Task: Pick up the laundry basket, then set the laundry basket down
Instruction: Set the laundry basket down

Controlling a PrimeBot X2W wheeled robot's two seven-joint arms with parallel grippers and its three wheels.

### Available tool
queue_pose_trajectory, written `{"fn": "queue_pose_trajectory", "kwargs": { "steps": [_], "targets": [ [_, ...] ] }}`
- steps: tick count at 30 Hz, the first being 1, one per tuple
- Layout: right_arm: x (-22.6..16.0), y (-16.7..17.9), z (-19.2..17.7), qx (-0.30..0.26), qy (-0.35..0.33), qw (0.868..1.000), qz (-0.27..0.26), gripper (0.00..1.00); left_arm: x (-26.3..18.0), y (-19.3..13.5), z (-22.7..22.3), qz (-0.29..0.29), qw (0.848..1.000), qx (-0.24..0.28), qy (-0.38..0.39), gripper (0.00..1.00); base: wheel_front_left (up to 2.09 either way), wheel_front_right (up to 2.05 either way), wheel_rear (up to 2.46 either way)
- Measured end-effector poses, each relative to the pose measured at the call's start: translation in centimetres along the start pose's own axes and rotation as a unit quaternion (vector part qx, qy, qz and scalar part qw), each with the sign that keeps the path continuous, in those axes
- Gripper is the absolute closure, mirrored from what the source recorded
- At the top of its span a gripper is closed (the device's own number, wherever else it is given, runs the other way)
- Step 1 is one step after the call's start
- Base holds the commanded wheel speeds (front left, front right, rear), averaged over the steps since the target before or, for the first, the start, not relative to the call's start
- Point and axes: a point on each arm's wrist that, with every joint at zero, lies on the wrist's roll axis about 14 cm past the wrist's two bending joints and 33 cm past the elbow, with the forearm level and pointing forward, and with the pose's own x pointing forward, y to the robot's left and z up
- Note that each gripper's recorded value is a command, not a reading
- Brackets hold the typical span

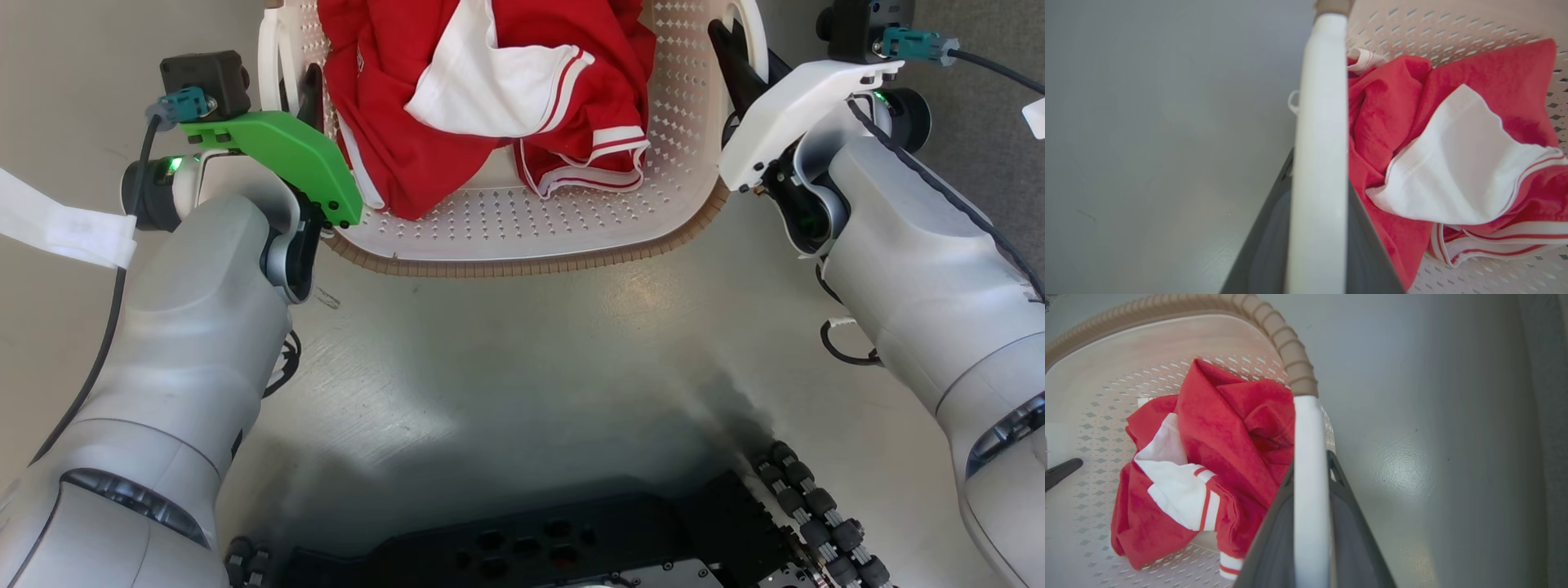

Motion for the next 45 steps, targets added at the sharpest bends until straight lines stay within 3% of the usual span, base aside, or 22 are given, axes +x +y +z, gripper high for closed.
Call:
{"fn": "queue_pose_trajectory", "kwargs": {
  "steps": [9, 11, 12, 13, 30, 45],
  "targets": [
    [0.2, -0.2, -0.4, 0.001, 0.004, 1.000, -0.003, 1.00, 0.2, 0.2, -0.4, -0.001, 1.000, -0.004, 0.004, 1.00, 0.00, 0.00, 0.00],
    [0.3, -0.2, -0.1, -0.001, 0.001, 1.000, -0.002, 0.58, 0.2, 0.2, -0.3, -0.001, 1.000, -0.003, 0.003, 0.58, 0.00, 0.00, 0.00],
    [0.4, -0.1, 0.2, -0.002, -0.002, 1.000, -0.001, 0.06, 0.2, 0.2, -0.3, -0.001, 1.000, -0.002, 0.003, 0.16, 0.00, 0.00, 0.00],
    [0.5, -0.1, 0.5, -0.002, -0.005, 1.000, 0.001, 0.00, 0.2, 0.2, -0.3, -0.002, 1.000, -0.001, 0.003, 0.00, 0.00, 0.00, 0.00],
    [0.0, -0.1, 2.0, 0.005, -0.024, 1.000, -0.006, 0.00, 0.0, -0.6, 1.2, -0.011, 1.000, 0.009, -0.012, 0.00, 0.00, 0.00, 0.00],
    [-3.8, 0.3, 5.9, 0.014, -0.077, 0.997, -0.021, 0.00, -3.4, -2.5, 4.1, -0.029, 0.997, 0.047, -0.043, 0.00, 0.00, 0.00, 0.00]
  ]
}}
